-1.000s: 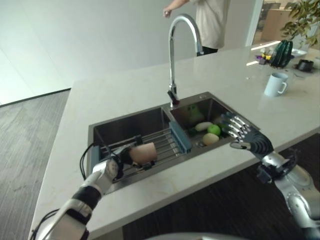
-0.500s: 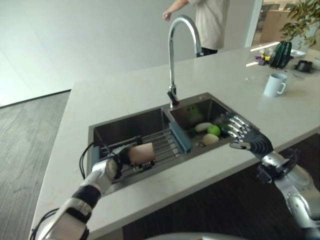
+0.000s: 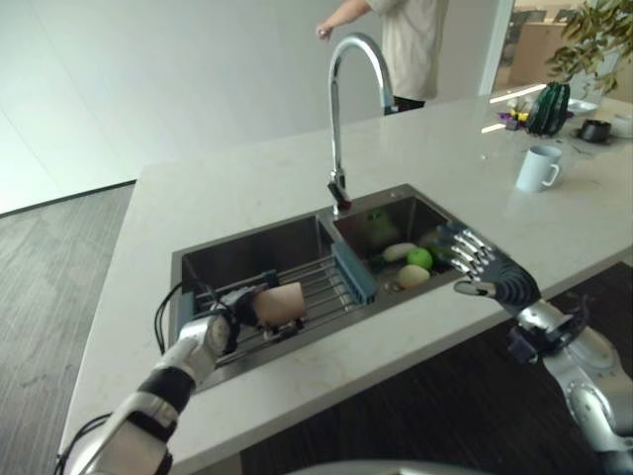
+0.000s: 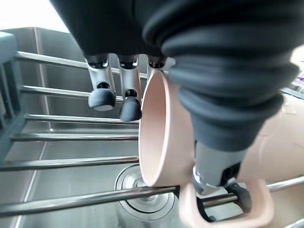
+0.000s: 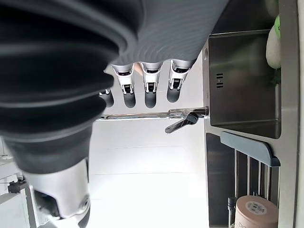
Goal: Place the dishes in the dishwasher.
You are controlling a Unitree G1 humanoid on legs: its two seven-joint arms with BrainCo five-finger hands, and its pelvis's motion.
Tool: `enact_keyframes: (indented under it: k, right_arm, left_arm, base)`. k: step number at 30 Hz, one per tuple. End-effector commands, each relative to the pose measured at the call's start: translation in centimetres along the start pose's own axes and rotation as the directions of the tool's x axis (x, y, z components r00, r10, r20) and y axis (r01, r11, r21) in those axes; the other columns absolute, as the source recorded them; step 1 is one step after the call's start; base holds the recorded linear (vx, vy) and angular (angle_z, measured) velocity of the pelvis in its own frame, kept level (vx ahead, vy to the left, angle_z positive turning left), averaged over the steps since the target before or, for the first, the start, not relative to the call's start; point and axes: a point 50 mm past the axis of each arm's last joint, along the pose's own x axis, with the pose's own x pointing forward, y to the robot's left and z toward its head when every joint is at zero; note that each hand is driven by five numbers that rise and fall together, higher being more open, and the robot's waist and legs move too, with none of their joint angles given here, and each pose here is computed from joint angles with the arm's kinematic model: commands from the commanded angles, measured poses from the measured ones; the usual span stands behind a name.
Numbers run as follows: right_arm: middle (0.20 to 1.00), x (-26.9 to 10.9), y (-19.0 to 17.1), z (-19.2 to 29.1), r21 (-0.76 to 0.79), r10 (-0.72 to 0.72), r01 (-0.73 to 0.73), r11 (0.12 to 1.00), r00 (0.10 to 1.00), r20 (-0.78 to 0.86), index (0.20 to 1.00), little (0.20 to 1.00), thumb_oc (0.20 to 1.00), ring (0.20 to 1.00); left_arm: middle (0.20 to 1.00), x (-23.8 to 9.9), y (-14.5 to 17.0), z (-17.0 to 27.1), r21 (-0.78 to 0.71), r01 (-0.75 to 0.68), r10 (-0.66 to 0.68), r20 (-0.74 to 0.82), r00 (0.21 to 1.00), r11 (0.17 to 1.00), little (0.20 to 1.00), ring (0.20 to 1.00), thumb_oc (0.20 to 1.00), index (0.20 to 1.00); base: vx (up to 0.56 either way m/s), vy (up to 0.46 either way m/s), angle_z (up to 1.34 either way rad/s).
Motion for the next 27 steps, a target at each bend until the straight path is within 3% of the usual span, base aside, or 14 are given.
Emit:
enact_keyframes:
  k: [1, 4, 6, 12, 16, 19, 20, 24, 27]
  right_arm:
    - [1.0, 0.6, 0.0, 2.5, -0.07, 0.01, 0.0, 0.998, 0.99, 0.139, 1.0, 1.0, 1.0, 1.0]
    - [1.0, 0.3, -0.2, 2.3, -0.069, -0.01, 0.02, 0.997, 0.99, 0.139, 1.0, 1.0, 1.0, 1.0]
    - [1.0, 0.1, -0.3, 2.1, -0.064, -0.047, 0.058, 0.996, 0.987, 0.152, 1.0, 1.0, 1.0, 1.0]
    - [1.0, 0.0, -0.5, 2.0, -0.065, -0.078, 0.089, 0.994, 0.984, 0.157, 1.0, 1.0, 1.0, 1.0]
    - [1.0, 0.4, -0.3, 1.9, -0.054, -0.093, 0.103, 0.993, 0.982, 0.166, 1.0, 1.0, 1.0, 1.0]
    - [1.0, 0.4, -0.2, 2.0, -0.048, -0.099, 0.109, 0.993, 0.979, 0.177, 1.0, 1.0, 1.0, 1.0]
    - [1.0, 0.5, -0.1, 2.1, -0.046, -0.107, 0.118, 0.992, 0.975, 0.193, 1.0, 1.0, 1.0, 1.0]
    - [1.0, -0.2, 0.0, 3.0, -0.048, -0.127, 0.144, 0.988, 0.958, 0.258, 1.0, 1.0, 1.0, 1.0]
    - [1.0, -0.7, -0.1, 3.8, -0.047, -0.146, 0.168, 0.985, 0.94, 0.307, 1.0, 1.0, 1.0, 1.0]
  left_arm:
    - [0.2, -0.4, 5.2, 0.3, -0.015, -0.196, 0.196, 0.063, 0.979, 0.981, 0.2, 0.2, 0.2, 0.2]
    - [0.2, -1.2, 6.1, 0.0, -0.047, -0.252, 0.255, 0.091, 0.963, 0.967, 0.2, 0.2, 0.2, 0.2]
    - [0.2, -3.3, 8.9, 0.8, -0.161, -0.409, 0.435, 0.202, 0.877, 0.898, 0.2, 0.2, 0.2, 0.2]
    - [0.2, -5.7, 10.7, 0.8, -0.247, -0.553, 0.602, 0.224, 0.767, 0.796, 0.2, 0.2, 0.2, 0.2]
    - [0.2, -8.1, 13.0, 1.0, -0.393, -0.69, 0.789, 0.205, 0.58, 0.608, 0.2, 0.2, 0.2, 0.2]
    - [0.2, -9.3, 13.8, 0.9, -0.504, -0.694, 0.848, 0.179, 0.498, 0.514, 0.2, 0.2, 0.2, 0.2]
    - [0.2, -10.1, 14.2, 1.2, -0.585, -0.677, 0.883, 0.17, 0.437, 0.447, 0.2, 0.2, 0.2, 0.2]
    - [0.2, -13.3, 14.5, 1.5, -0.647, -0.692, 0.947, 0.196, 0.256, 0.321, 0.2, 0.2, 0.2, 0.2]
    - [0.2, -15.4, 13.7, 1.7, -0.715, -0.636, 0.957, 0.213, 0.197, 0.291, 0.2, 0.2, 0.2, 0.2]
  base:
    - [0.0, 0.0, 0.0]
    - [0.0, 0.0, 0.0]
    - [0.0, -0.032, 0.03]
    - [0.0, -0.021, 0.11]
    - [-0.01, -0.07, 0.18]
    - [-0.01, -0.062, 0.07]
    - [-0.01, -0.088, 0.07]
    - [-0.01, -0.101, 0.14]
    - [-0.03, -0.131, 0.17]
